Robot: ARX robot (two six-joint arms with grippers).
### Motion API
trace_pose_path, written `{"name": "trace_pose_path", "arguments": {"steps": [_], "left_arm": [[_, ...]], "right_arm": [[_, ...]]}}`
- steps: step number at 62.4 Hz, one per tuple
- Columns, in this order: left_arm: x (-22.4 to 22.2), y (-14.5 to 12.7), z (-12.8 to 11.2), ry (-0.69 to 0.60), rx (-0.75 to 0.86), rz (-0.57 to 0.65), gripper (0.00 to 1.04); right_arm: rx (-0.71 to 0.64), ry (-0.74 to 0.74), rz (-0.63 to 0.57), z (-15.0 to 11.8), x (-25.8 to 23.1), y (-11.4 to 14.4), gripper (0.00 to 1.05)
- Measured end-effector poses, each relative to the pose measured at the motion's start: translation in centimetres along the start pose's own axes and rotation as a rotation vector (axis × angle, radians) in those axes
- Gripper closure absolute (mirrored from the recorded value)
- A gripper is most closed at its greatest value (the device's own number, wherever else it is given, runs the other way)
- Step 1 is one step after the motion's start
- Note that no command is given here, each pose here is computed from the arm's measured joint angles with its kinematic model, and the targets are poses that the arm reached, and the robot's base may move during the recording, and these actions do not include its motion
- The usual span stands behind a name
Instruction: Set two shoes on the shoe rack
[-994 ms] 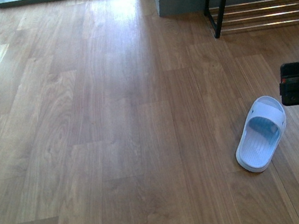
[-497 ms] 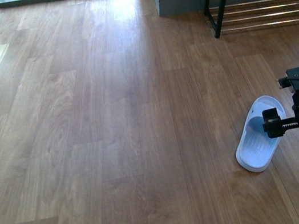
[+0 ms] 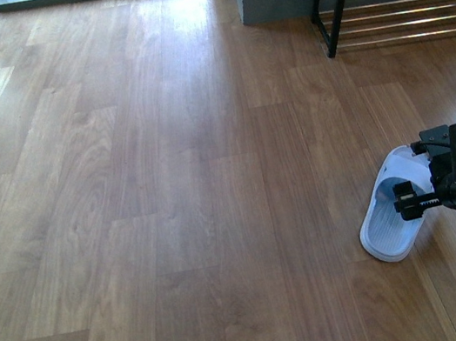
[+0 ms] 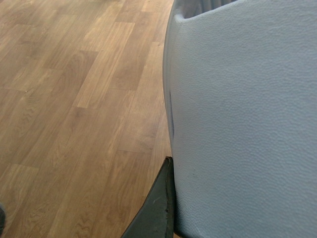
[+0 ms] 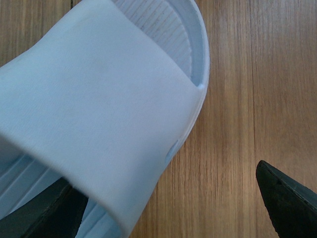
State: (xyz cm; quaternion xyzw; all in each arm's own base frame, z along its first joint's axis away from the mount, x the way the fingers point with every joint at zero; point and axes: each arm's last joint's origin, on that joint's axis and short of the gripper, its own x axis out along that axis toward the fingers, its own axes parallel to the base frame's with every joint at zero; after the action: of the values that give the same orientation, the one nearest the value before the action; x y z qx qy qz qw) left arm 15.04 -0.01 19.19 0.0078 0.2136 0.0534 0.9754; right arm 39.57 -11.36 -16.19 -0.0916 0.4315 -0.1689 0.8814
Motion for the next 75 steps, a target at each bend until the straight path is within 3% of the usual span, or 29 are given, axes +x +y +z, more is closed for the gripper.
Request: {"name": "trace_pose_path", "arguments": {"steps": [28,59,68,75], "left_arm": [[0.0,0.0,0.0,0.000,0.000,0.000,1.03],[0.0,0.0,0.0,0.000,0.000,0.000,1.03],[0.0,0.0,0.0,0.000,0.000,0.000,1.03],[0.0,0.0,0.0,0.000,0.000,0.000,1.03]], "right_arm": [[0.047,-0.025,-0.041,0.7,3.0,-1.2,0.10],[0.083,-0.016,-0.042,0.0,3.7,-2.2,0.77],[0.109,-0.025,-0.049,-0.4,3.3,-3.1,1.04],[0.125,-0.037,-0.035,-0.9,2.0,-3.2,1.03]]}}
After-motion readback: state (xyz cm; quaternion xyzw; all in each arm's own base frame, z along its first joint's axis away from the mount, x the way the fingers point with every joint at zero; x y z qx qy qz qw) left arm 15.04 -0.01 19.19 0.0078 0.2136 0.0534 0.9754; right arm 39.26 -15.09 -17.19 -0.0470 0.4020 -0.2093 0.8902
